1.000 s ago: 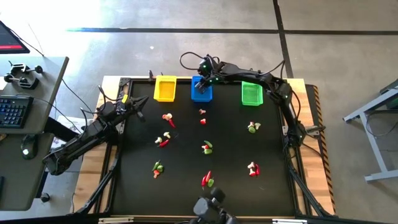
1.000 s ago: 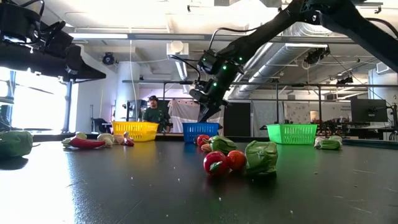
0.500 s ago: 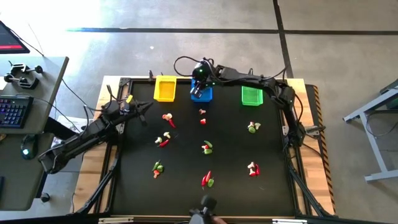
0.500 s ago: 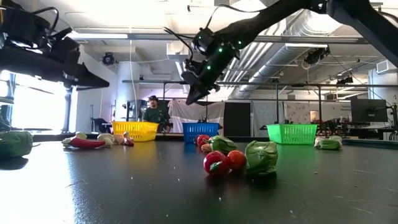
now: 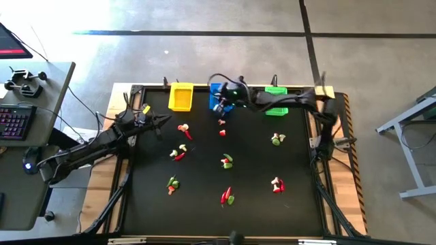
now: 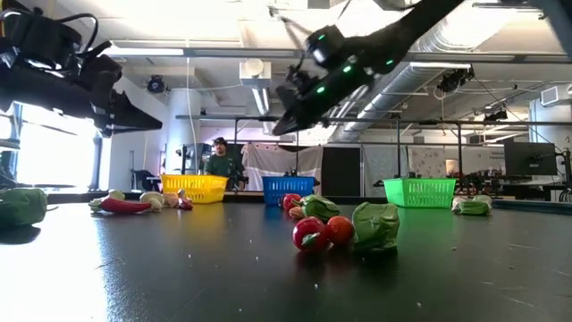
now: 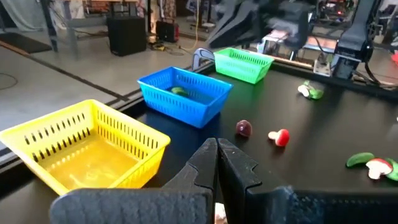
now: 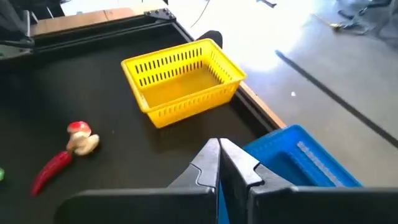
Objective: Sort produce into baskets
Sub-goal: Put the brown mushroom into the green bin
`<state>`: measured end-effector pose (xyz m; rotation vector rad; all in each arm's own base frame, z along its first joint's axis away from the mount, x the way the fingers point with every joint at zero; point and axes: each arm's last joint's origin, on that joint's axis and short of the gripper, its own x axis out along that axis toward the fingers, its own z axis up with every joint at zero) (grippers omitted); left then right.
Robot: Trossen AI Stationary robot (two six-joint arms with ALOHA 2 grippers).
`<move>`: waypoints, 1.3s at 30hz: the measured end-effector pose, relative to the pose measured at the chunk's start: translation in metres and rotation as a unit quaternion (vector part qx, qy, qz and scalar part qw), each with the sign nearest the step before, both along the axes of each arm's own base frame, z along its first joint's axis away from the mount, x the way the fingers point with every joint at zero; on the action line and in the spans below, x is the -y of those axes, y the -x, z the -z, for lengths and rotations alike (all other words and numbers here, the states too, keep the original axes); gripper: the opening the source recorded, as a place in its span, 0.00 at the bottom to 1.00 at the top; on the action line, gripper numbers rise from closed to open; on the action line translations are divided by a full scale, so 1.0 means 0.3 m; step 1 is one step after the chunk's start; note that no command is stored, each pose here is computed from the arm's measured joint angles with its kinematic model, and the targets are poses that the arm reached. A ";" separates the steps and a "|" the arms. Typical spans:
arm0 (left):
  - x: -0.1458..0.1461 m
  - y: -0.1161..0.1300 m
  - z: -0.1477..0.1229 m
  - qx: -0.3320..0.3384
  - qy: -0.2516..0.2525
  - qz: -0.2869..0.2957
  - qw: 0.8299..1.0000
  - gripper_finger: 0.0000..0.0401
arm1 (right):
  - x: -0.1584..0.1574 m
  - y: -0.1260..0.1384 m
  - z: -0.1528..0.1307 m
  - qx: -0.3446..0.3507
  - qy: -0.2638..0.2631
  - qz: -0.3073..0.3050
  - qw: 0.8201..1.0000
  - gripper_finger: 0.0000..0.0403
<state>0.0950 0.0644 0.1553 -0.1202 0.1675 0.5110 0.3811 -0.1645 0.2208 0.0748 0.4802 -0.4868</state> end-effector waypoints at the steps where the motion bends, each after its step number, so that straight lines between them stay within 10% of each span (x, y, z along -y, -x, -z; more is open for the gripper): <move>1: -0.001 -0.003 -0.001 -0.004 0.003 0.001 1.000 0.00 | -0.019 0.024 -0.012 0.003 0.004 0.002 1.000 0.00; 15: -0.051 -0.076 -0.034 -0.086 0.050 0.006 0.995 0.01 | -0.164 0.286 0.015 0.023 -0.001 0.044 0.999 0.00; 39: -0.102 -0.266 0.045 -0.257 0.099 0.041 0.960 0.31 | -0.171 0.302 0.035 0.023 0.008 0.038 0.999 0.00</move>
